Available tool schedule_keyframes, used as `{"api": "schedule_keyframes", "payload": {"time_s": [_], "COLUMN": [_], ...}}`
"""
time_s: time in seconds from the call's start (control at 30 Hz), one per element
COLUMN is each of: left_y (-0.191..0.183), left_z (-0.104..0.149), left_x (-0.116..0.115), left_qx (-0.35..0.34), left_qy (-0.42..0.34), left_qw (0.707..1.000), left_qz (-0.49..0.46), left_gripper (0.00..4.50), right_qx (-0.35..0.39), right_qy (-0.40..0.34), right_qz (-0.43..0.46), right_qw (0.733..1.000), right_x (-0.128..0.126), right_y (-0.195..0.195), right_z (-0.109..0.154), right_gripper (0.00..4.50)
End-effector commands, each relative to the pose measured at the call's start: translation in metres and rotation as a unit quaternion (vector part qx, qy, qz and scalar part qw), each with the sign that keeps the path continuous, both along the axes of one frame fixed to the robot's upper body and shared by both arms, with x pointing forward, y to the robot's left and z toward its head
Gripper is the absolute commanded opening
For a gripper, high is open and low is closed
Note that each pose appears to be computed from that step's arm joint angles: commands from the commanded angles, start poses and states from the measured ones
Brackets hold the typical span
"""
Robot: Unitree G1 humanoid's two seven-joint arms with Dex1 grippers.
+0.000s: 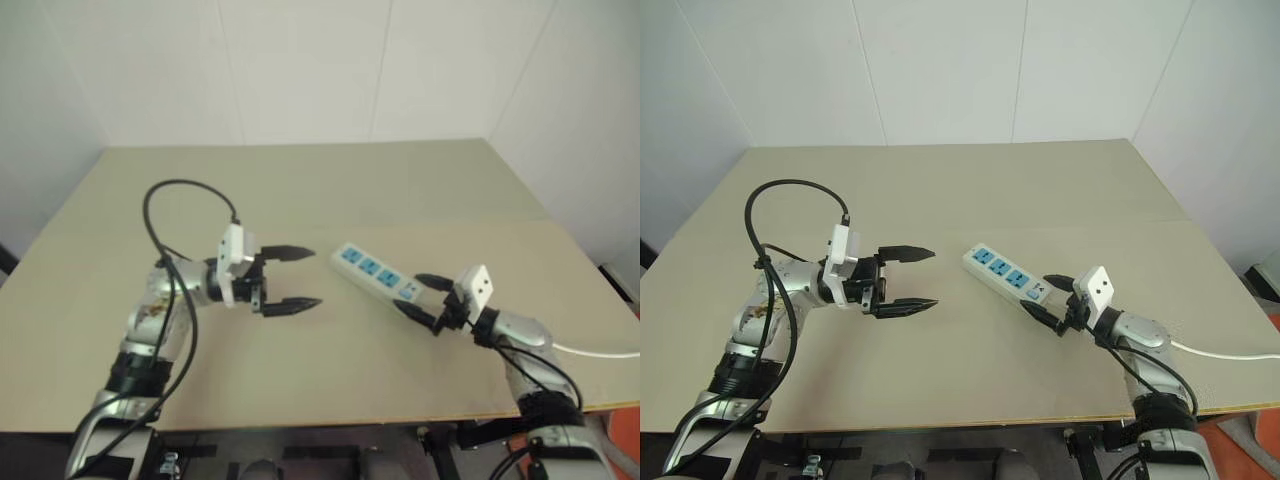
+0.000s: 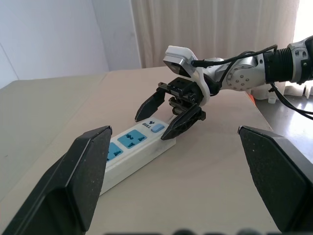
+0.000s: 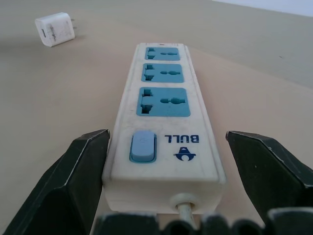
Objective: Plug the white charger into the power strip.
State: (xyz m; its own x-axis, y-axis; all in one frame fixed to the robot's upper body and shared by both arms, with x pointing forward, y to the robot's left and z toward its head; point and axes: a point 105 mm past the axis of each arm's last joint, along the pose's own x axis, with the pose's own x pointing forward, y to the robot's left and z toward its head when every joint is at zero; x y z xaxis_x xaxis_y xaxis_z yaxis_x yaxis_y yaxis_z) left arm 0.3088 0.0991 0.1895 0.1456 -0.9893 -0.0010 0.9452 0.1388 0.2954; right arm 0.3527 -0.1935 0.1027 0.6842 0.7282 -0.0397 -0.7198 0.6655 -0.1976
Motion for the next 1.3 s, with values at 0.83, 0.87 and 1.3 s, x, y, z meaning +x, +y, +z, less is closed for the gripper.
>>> {"api": "schedule_keyframes", "payload": {"time_s": [0.83, 0.87, 1.3], "left_y": [0.002, 0.002, 0.0], "left_z": [0.005, 0.004, 0.004], "left_x": [-0.004, -0.004, -0.002], "left_qx": [0.003, 0.003, 0.001], "left_qy": [-0.018, -0.018, -0.02], "left_qw": [1.0, 1.0, 1.0], "left_qz": [0.006, 0.006, 0.007], "left_gripper": [4.5, 4.5, 4.5], "right_qx": [0.031, 0.03, 0.008], "right_qy": [0.017, 0.017, 0.017], "right_qz": [0.012, 0.012, 0.008], "right_qw": [0.999, 0.999, 1.0], "right_x": [0.01, 0.01, 0.011], "right_y": [0.0, 0.0, 0.001], "right_z": [-0.002, -0.002, -0.012], "right_gripper": [4.42, 4.42, 3.39]}}
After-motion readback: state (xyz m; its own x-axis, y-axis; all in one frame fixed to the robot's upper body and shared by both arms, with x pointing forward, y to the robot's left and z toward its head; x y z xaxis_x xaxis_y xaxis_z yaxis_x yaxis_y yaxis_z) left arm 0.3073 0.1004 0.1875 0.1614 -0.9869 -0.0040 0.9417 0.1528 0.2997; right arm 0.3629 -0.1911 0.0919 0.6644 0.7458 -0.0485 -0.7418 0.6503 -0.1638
